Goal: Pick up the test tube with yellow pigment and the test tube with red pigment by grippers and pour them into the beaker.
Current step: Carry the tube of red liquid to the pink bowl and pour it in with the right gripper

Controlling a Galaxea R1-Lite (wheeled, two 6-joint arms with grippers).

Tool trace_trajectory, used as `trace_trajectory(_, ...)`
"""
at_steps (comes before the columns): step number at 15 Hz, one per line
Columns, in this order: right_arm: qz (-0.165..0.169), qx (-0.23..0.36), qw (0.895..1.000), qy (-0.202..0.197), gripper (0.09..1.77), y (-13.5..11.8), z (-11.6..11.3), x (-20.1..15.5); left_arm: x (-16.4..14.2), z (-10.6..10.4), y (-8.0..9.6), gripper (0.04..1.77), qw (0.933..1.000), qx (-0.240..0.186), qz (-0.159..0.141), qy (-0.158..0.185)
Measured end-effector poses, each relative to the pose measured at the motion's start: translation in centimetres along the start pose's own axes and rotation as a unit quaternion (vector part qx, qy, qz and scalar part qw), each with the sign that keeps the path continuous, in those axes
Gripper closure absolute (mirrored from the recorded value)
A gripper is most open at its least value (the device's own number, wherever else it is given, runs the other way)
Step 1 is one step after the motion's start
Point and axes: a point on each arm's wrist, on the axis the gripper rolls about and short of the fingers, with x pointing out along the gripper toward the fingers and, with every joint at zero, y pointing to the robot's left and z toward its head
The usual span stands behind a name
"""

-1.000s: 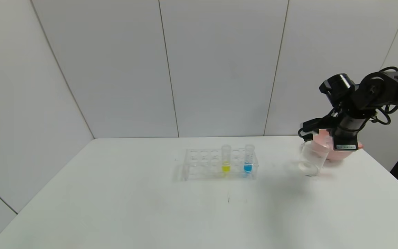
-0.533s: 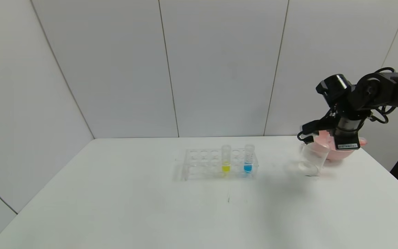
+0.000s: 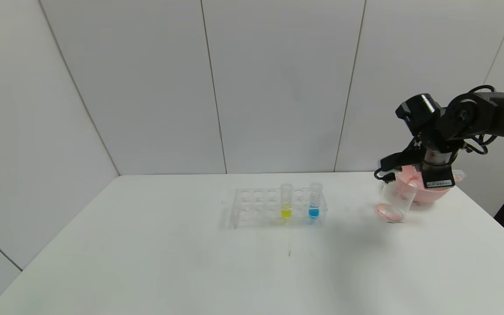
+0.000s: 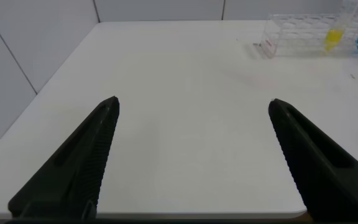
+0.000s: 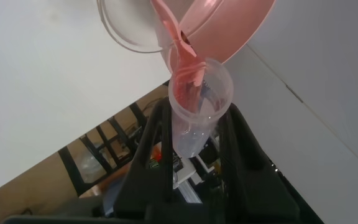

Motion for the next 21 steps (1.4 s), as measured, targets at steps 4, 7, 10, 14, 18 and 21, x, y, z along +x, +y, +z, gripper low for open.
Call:
trace_trajectory(4,0.005,-0.014,1.000,0.022,1.36,0.3,0.2,-0.1,0.0,0.0,0.0,0.09,1.0000,0.000,0.000,0.000)
trace_trajectory(7,-0.001,-0.035,0.998,0.047,1.36,0.4,0.2,-0.2,0.0,0.0,0.0,0.09,1.0000,0.000,0.000,0.000)
trace_trajectory(10,-0.007,-0.042,0.998,0.050,1.36,0.4,0.7,-0.5,0.0,0.0,0.0,0.09,1.0000,0.000,0.000,0.000)
trace_trajectory(14,-0.014,-0.046,0.998,0.048,1.36,0.5,1.3,-0.8,0.0,0.0,0.0,0.09,1.0000,0.000,0.000,0.000)
trace_trajectory(18,-0.018,-0.044,0.998,0.050,1.36,0.4,1.4,-0.8,0.0,0.0,0.0,0.09,1.0000,0.000,0.000,0.000)
trace_trajectory(21,-0.019,-0.040,0.998,0.050,1.36,0.3,1.3,-0.8,0.0,0.0,0.0,0.09,1.0000,0.000,0.000,0.000)
